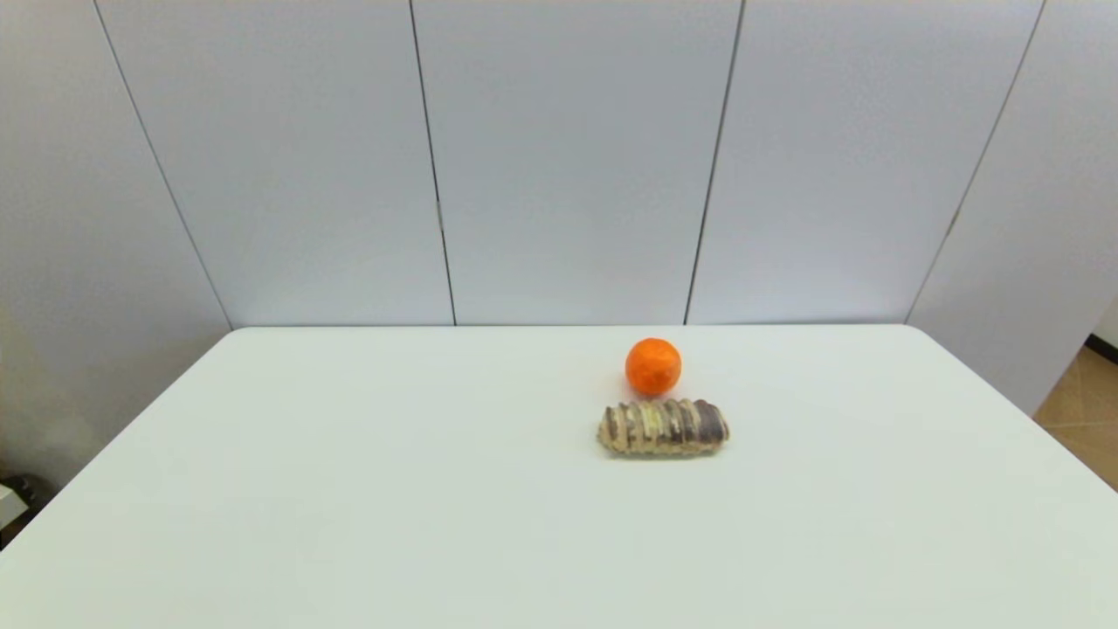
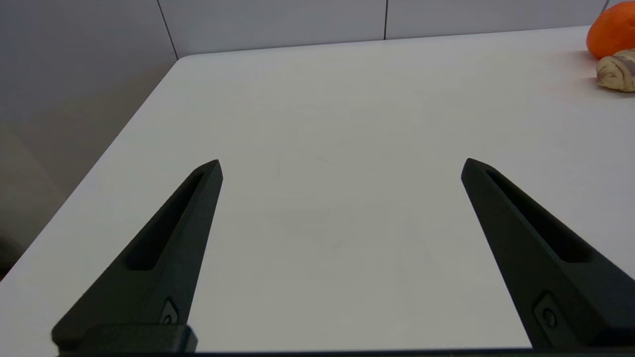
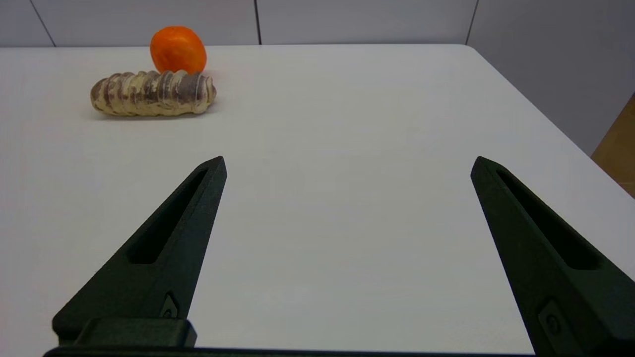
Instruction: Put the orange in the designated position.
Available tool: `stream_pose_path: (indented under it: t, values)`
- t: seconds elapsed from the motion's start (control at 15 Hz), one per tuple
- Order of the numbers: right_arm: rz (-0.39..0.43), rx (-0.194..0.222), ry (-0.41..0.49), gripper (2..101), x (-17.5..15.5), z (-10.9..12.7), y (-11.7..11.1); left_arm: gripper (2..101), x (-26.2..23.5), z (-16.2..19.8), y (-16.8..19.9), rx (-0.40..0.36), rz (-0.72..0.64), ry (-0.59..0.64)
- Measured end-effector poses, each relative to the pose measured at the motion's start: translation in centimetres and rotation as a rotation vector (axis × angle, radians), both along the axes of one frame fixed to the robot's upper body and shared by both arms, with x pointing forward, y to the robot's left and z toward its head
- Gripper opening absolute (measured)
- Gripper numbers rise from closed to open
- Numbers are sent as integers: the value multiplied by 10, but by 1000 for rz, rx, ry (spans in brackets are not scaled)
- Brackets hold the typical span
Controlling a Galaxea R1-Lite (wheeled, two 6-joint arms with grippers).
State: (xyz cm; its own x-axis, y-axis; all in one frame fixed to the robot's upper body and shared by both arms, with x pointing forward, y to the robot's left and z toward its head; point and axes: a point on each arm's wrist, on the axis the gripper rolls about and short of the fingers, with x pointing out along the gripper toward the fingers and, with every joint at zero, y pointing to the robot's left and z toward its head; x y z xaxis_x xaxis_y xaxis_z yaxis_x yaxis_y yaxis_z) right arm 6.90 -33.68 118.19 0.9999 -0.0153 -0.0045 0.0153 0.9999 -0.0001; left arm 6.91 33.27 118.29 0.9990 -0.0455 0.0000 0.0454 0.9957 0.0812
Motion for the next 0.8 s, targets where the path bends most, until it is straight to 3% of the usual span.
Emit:
stream_pose_path:
  t: [0.8]
  values:
    - [0, 0, 0, 977, 0, 0, 0, 978, 0, 0, 0, -13, 3, 0]
